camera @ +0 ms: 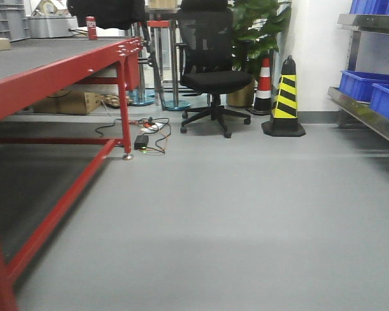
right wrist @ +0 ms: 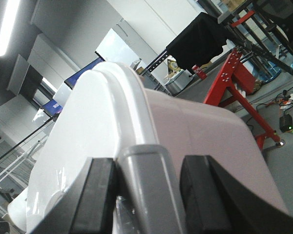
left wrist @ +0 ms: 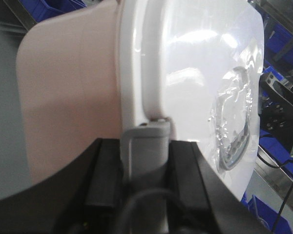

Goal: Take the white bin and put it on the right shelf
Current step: 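Carry the bin in both grippers while driving to the blue-crate shelves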

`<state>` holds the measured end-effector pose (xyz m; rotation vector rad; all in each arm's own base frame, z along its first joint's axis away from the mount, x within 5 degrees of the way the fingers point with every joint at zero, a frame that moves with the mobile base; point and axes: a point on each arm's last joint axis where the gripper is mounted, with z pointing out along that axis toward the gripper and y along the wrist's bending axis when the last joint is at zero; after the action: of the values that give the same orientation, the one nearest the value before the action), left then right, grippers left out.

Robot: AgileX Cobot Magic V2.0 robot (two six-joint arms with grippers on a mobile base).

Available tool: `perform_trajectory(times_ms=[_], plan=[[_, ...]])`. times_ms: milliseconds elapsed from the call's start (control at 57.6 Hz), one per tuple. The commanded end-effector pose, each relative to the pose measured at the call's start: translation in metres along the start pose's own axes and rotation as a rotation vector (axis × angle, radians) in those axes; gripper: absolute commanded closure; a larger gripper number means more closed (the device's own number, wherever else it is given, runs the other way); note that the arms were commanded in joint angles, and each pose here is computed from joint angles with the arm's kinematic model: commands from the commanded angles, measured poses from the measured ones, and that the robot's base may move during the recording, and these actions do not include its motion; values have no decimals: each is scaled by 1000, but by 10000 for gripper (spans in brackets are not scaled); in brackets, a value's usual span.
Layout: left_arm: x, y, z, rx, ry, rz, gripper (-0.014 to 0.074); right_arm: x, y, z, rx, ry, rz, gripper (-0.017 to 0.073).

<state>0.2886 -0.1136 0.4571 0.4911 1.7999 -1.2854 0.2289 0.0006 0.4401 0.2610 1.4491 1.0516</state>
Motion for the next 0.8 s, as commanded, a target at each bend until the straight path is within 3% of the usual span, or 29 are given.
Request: perform_trajectory(times_ms=[0,781], plan=[[10,-59,-6,321,126,99,721,9,40,-5,-253,121,-19,489],[10,-59,-7,322,127,99,721,9,40,-5,-254,122,-19,489]])
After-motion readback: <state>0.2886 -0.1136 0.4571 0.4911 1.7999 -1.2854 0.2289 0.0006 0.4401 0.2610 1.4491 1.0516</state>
